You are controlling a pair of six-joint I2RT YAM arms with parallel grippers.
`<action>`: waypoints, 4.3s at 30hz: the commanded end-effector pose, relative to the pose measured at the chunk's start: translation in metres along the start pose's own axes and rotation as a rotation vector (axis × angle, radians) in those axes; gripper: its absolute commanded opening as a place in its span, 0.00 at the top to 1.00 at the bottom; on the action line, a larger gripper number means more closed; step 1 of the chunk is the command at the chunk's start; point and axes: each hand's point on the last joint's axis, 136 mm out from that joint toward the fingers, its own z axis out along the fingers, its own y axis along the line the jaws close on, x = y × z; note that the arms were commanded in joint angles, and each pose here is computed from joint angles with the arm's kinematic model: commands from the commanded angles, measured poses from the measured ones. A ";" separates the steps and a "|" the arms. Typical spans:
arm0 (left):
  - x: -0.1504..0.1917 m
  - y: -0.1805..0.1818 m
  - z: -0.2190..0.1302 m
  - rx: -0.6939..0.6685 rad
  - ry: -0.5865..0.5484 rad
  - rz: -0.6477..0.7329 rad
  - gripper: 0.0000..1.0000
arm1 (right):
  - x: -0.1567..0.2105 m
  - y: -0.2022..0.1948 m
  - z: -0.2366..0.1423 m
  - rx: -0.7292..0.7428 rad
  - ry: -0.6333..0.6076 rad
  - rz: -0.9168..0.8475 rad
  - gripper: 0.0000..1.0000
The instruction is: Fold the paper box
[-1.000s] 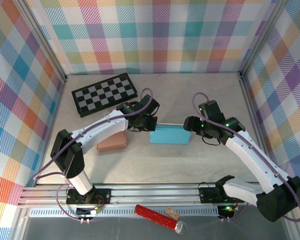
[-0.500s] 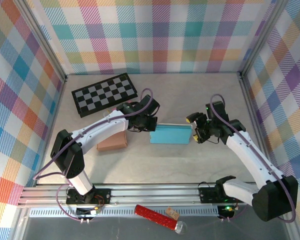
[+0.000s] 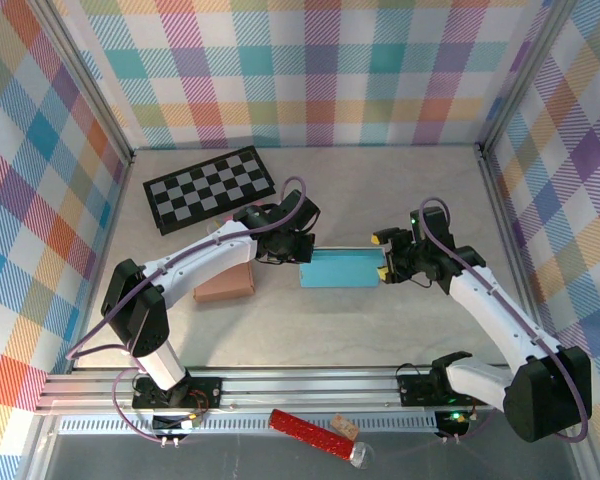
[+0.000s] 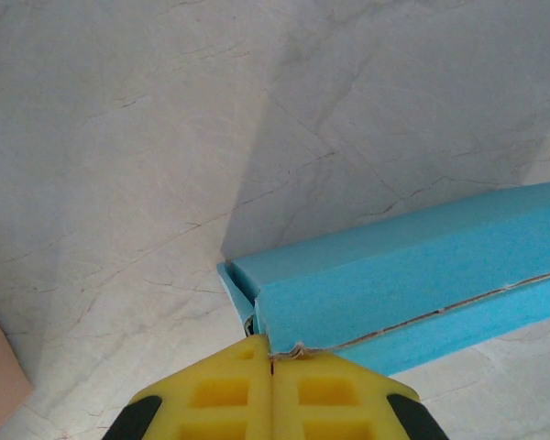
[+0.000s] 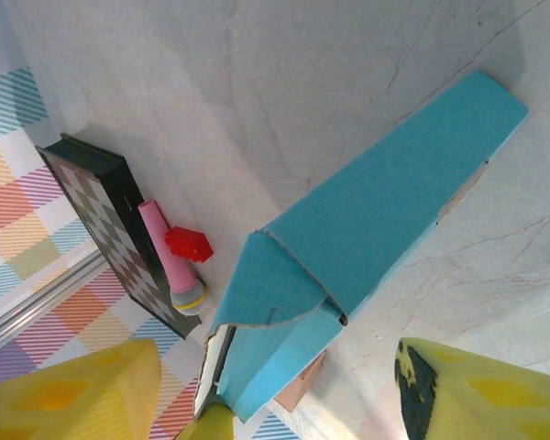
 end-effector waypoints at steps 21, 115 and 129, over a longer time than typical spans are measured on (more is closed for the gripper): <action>0.008 -0.019 -0.041 0.123 -0.009 -0.067 0.54 | -0.014 -0.028 0.014 0.088 -0.032 -0.028 0.57; 0.057 0.026 0.037 0.306 0.101 -0.468 0.73 | -0.026 -0.075 -0.001 0.346 -0.052 -0.107 0.60; 0.055 0.023 0.036 0.306 0.101 -0.456 0.73 | -0.016 0.000 -0.023 0.156 -0.063 -0.196 0.56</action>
